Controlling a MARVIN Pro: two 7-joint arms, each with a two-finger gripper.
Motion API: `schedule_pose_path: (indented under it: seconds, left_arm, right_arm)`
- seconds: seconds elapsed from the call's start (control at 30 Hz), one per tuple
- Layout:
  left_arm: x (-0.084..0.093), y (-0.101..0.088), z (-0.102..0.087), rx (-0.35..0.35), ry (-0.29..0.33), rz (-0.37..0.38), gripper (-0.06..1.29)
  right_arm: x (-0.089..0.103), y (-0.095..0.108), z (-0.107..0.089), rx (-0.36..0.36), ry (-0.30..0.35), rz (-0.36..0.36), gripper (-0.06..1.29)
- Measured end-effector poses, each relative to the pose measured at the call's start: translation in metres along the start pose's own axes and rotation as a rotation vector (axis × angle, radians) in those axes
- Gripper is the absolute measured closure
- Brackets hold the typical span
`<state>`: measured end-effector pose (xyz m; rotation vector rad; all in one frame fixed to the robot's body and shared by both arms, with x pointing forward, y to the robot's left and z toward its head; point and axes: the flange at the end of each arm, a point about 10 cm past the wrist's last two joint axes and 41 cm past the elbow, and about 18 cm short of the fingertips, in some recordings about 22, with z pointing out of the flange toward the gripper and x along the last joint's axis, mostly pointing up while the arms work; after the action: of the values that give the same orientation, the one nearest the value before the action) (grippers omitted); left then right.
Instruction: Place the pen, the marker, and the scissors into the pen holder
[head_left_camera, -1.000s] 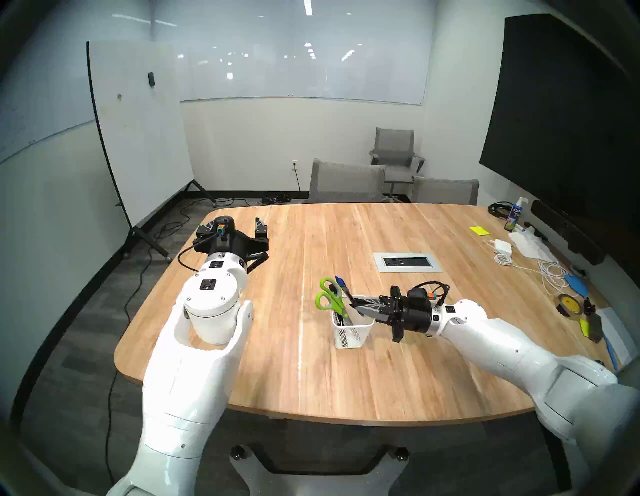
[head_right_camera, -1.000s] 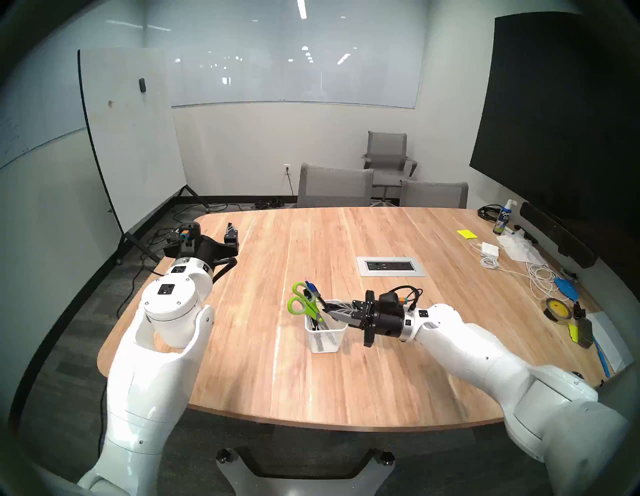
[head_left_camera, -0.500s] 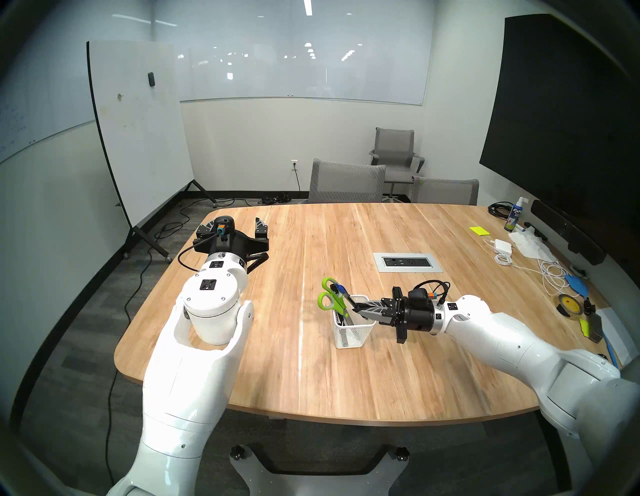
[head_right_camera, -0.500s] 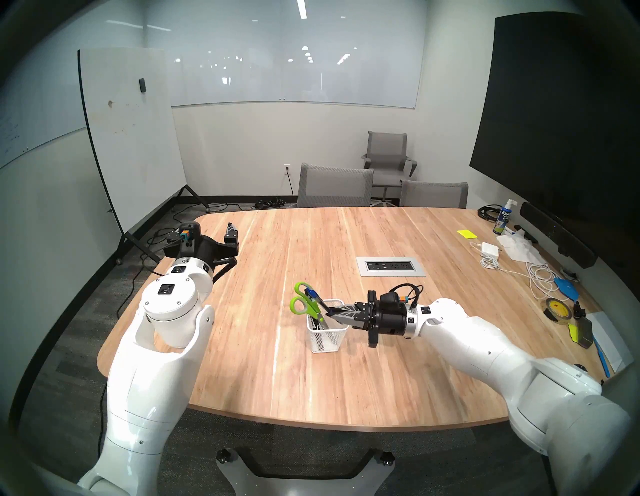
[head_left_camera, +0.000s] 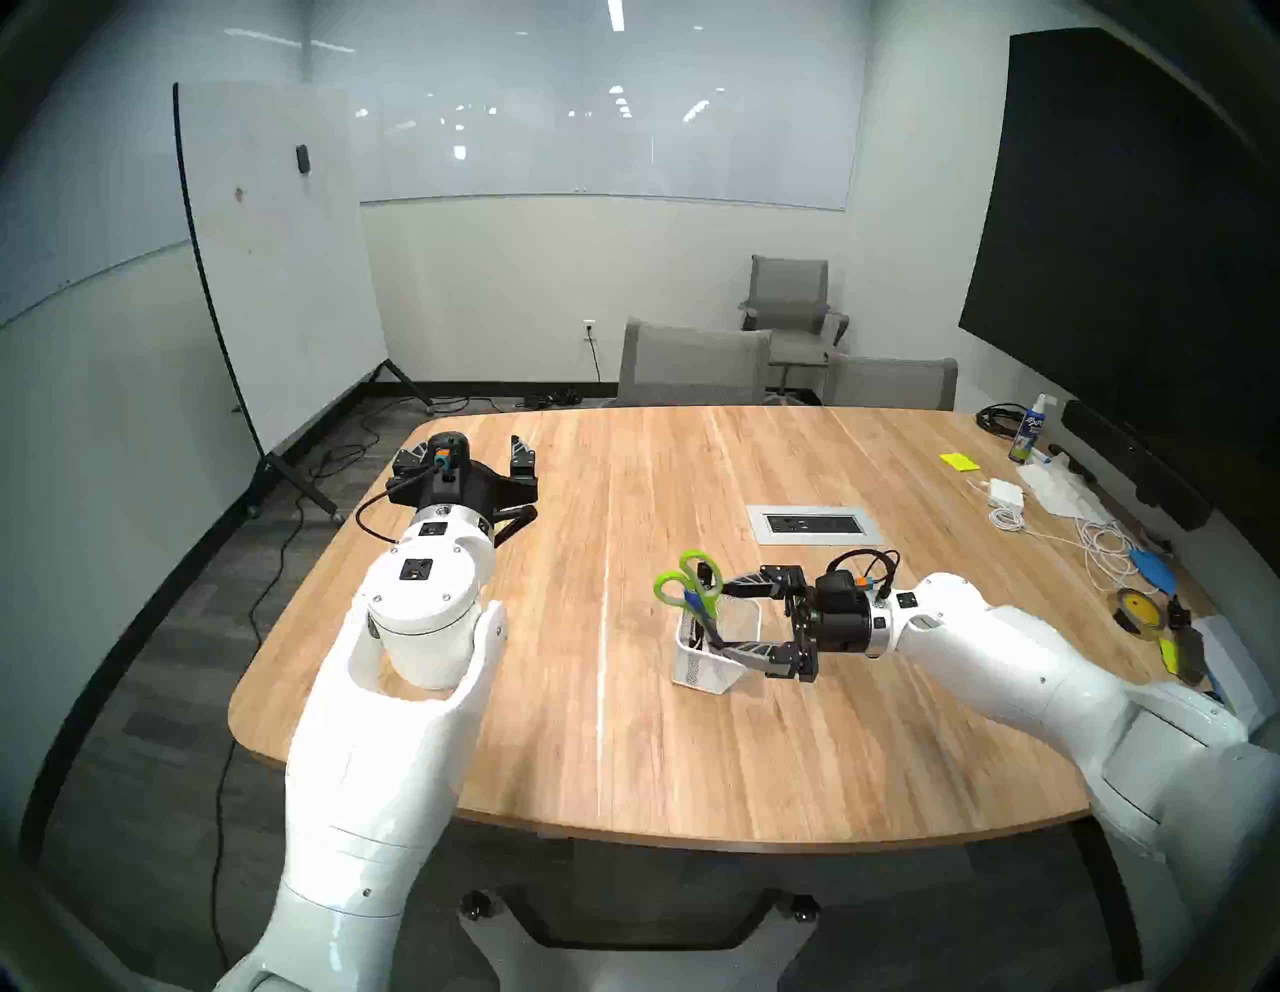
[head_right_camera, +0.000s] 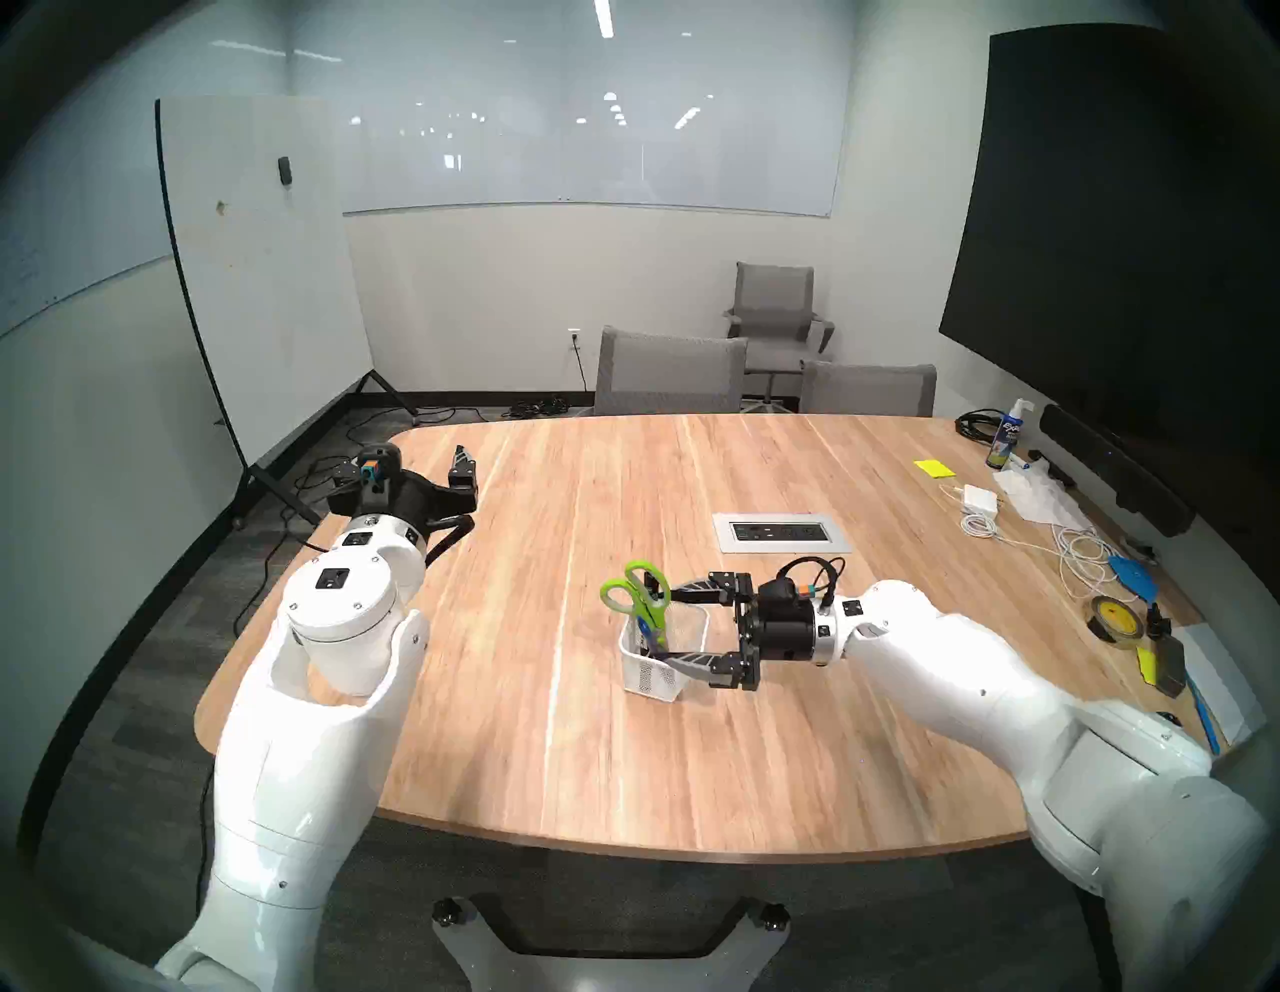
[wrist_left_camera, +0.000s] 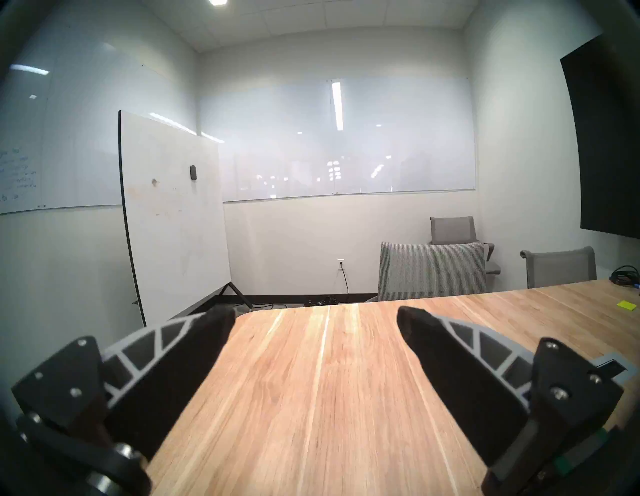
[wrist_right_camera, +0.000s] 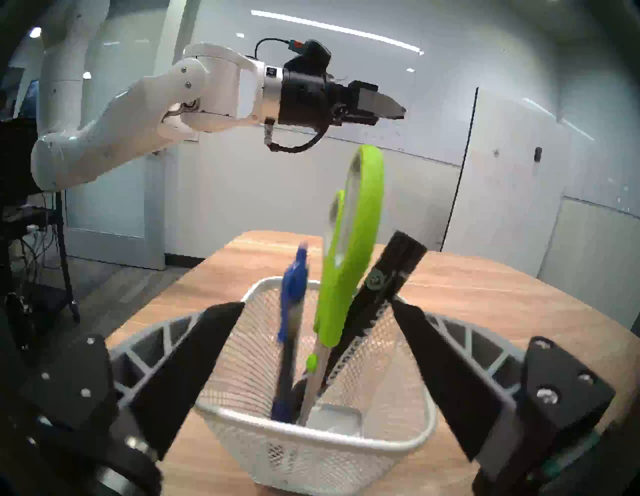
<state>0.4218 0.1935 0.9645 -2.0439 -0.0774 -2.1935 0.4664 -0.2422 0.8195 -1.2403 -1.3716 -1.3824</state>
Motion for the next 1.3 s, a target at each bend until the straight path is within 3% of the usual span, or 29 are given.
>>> schedule_pose_path:
  seconds: [0.03,0.07,0.1,0.13,0.17,0.73,0.97,1.3]
  left_arm:
    - [0.000,0.000,0.000,0.000,0.000,0.000,-0.04]
    - [0.000,0.000,0.000,0.000,0.000,0.000,-0.04]
    - [0.000,0.000,0.000,0.000,0.000,0.000,-0.04]
    - [0.000,0.000,0.000,0.000,0.000,0.000,-0.04]
    - [0.000,0.000,0.000,0.000,0.000,0.000,-0.04]
    - [0.000,0.000,0.000,0.000,0.000,0.000,-0.04]
    - [0.000,0.000,0.000,0.000,0.000,0.000,-0.04]
    - [0.000,0.000,0.000,0.000,0.000,0.000,-0.04]
  right_arm:
    - [0.001,0.000,0.001,0.003,-0.001,-0.005,0.95]
    - [0.002,0.001,0.002,0.004,0.000,-0.009,0.63]
    - [0.003,0.001,0.002,0.006,0.001,-0.011,0.46]
    - [0.004,0.001,0.003,0.007,0.002,-0.014,0.16]
    - [0.005,0.002,0.004,0.009,0.004,-0.019,0.05]
    - [0.041,0.017,0.004,-0.024,0.088,-0.087,0.04]
    - [0.046,0.021,-0.014,-0.122,0.165,-0.059,0.04]
    - [0.035,0.023,-0.037,-0.222,0.160,0.016,0.04]
